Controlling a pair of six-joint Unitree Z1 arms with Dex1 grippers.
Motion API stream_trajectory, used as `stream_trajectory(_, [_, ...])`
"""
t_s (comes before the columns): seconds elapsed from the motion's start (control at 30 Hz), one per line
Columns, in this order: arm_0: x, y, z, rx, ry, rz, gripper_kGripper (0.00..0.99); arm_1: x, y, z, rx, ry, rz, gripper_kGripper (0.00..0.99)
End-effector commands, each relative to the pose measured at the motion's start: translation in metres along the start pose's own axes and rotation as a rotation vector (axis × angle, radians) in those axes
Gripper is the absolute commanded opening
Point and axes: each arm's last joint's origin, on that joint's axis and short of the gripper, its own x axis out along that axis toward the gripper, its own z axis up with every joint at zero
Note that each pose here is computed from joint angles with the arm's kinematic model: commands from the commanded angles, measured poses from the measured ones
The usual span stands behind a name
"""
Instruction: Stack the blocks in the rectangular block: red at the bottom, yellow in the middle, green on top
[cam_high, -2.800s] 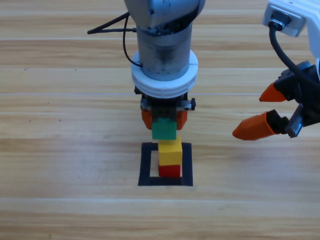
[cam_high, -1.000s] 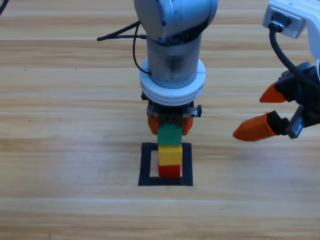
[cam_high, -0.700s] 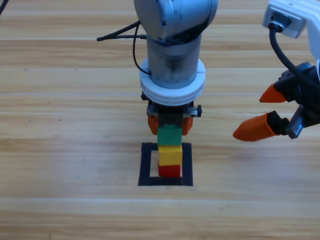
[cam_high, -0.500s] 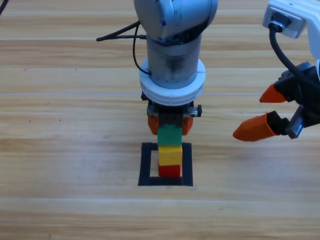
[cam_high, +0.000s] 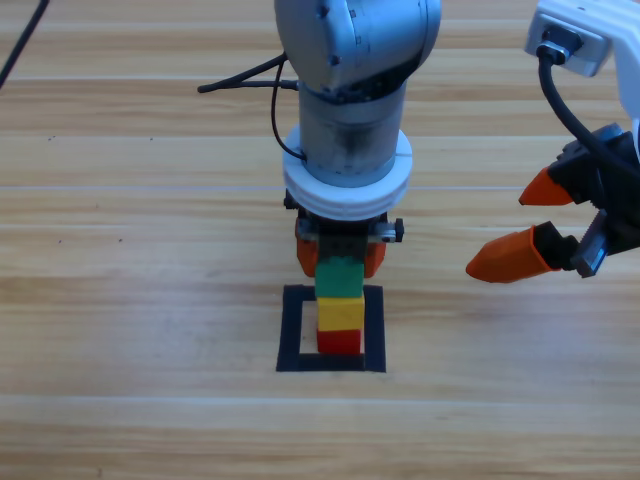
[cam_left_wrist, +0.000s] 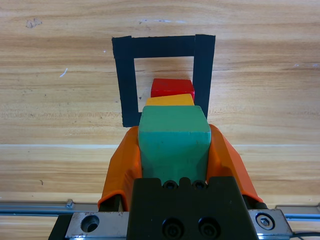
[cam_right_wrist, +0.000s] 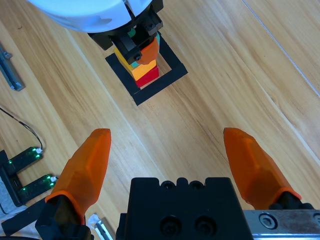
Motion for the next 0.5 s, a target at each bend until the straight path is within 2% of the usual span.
stream_trajectory(0.03, [0.025,-0.009,-0.007,0.016,0.027,0.063,0.0,0.005,0.007,-0.012,-0.018,0.048,0.033,0.99])
stream_trajectory(0.2, [0.024,-0.007,-0.008,0.016,0.026,0.064,0.0,0.006,0.007,-0.012,-0.018,0.05,0.033,0.99])
stream_trajectory(0.23, [0.021,-0.006,-0.008,0.016,0.022,0.063,0.038,0.005,0.007,-0.012,-0.018,0.048,0.033,0.99])
stream_trajectory(0.27, [0.019,-0.005,-0.009,0.016,0.02,0.063,0.301,0.005,0.007,-0.012,-0.018,0.048,0.033,0.99])
stream_trajectory(0.3, [0.015,-0.003,-0.009,0.013,0.014,0.057,0.779,0.005,0.008,-0.012,-0.018,0.048,0.034,0.99])
stream_trajectory(0.33, [0.012,-0.002,-0.009,0.01,0.01,0.053,0.96,0.005,0.008,-0.012,-0.018,0.048,0.034,0.99])
stream_trajectory(0.37, [0.01,-0.002,-0.009,0.009,0.006,0.05,0.989,0.005,0.008,-0.012,-0.018,0.048,0.034,0.99])
stream_trajectory(0.5, [0.004,0.0,-0.009,0.008,-0.002,0.04,0.99,0.005,0.008,-0.012,-0.018,0.048,0.034,0.99])
